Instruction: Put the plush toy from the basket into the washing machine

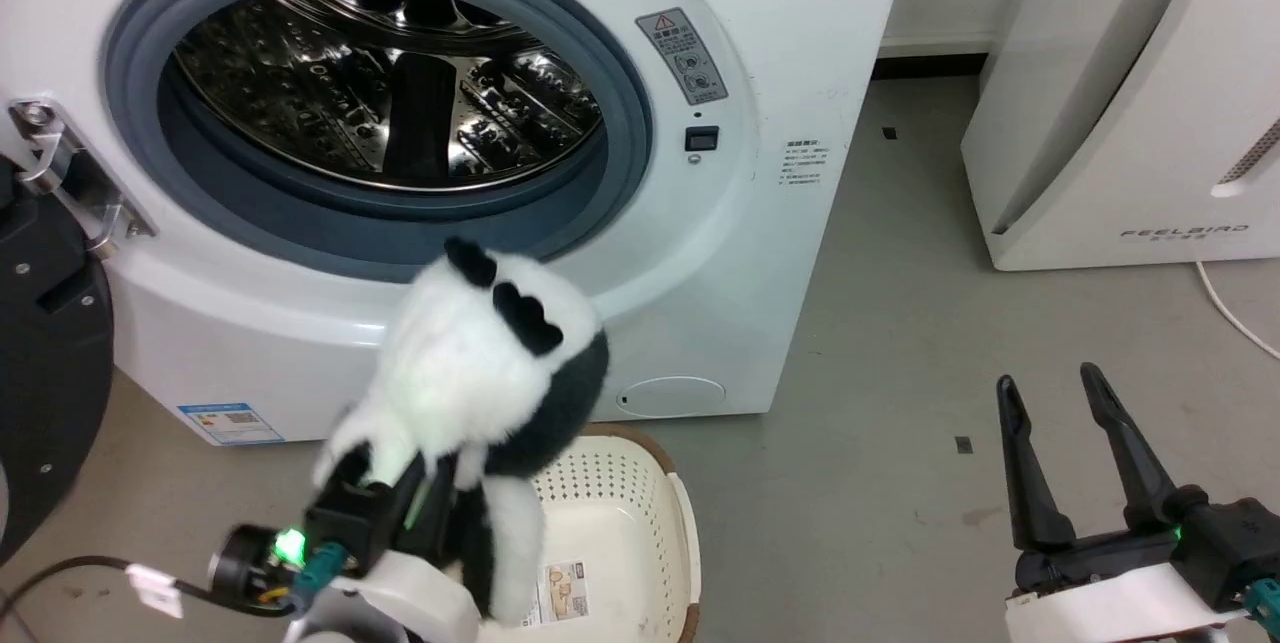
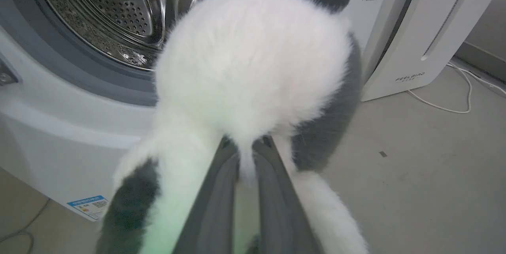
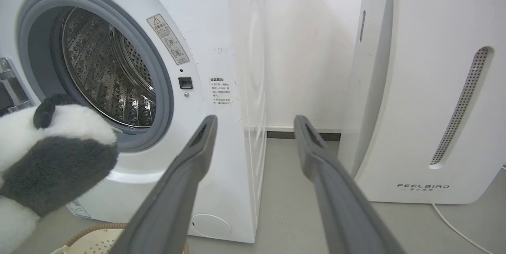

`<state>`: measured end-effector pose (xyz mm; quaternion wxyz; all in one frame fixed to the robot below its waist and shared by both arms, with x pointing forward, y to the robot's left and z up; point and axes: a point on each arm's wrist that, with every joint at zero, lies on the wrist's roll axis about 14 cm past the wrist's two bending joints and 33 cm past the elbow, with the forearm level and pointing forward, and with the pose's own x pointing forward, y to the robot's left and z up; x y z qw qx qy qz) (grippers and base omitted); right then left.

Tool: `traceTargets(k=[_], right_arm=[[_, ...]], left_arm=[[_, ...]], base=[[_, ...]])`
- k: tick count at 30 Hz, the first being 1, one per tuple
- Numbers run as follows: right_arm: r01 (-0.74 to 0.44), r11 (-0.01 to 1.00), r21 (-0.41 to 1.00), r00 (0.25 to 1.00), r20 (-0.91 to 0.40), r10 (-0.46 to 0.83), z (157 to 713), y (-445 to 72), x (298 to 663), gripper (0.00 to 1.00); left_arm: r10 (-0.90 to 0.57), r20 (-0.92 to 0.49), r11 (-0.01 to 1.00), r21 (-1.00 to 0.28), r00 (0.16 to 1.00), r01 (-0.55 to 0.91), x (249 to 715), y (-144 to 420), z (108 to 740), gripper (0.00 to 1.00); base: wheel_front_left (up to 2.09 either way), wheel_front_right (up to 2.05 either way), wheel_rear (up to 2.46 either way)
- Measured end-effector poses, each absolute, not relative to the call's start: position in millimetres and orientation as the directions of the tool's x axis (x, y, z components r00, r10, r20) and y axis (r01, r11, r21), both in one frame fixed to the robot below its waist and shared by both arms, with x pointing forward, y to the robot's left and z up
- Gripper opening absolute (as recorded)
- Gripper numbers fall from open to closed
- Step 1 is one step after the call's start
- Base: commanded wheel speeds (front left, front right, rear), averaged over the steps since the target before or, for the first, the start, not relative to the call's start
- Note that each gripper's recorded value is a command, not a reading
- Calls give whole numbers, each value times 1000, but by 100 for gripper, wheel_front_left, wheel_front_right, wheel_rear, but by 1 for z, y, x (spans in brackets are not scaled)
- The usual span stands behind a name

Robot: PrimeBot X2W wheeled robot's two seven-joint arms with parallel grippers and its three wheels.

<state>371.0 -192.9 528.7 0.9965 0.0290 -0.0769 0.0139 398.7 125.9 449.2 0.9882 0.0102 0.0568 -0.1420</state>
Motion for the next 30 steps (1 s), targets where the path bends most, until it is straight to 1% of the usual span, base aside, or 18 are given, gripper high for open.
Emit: traceTargets(k=[3,9,12,16,23,26,30], right_arm=[[-28,998,55,989,149,19,527,-194,371,100],[-15,998,62,990,141,6,524,-198,378,100],[-15,997,70,988,153,4,527,-199,387,100],[-3,998,69,989,149,-8,523,-203,399,100],[36,998,59,995,96,-41,499,-217,422,100],[57,997,55,996,61,-60,483,-224,430,100],[81,995,56,997,-4,-81,457,-232,435,100]], left_arm=[[-274,-48,961,22,960,275,409,128,469,0],[-299,24,952,71,954,297,438,133,490,0],[-330,53,941,101,943,323,462,132,498,0],[-364,69,923,163,929,350,506,135,510,0],[-394,20,891,253,919,377,589,138,515,0],[-401,-29,872,293,915,392,622,139,505,0],[-398,-126,849,326,909,417,660,138,478,0]], base=[[0,0,0],[0,0,0],[0,0,0],[0,0,0],[0,0,0],[0,0,0],[0,0,0]])
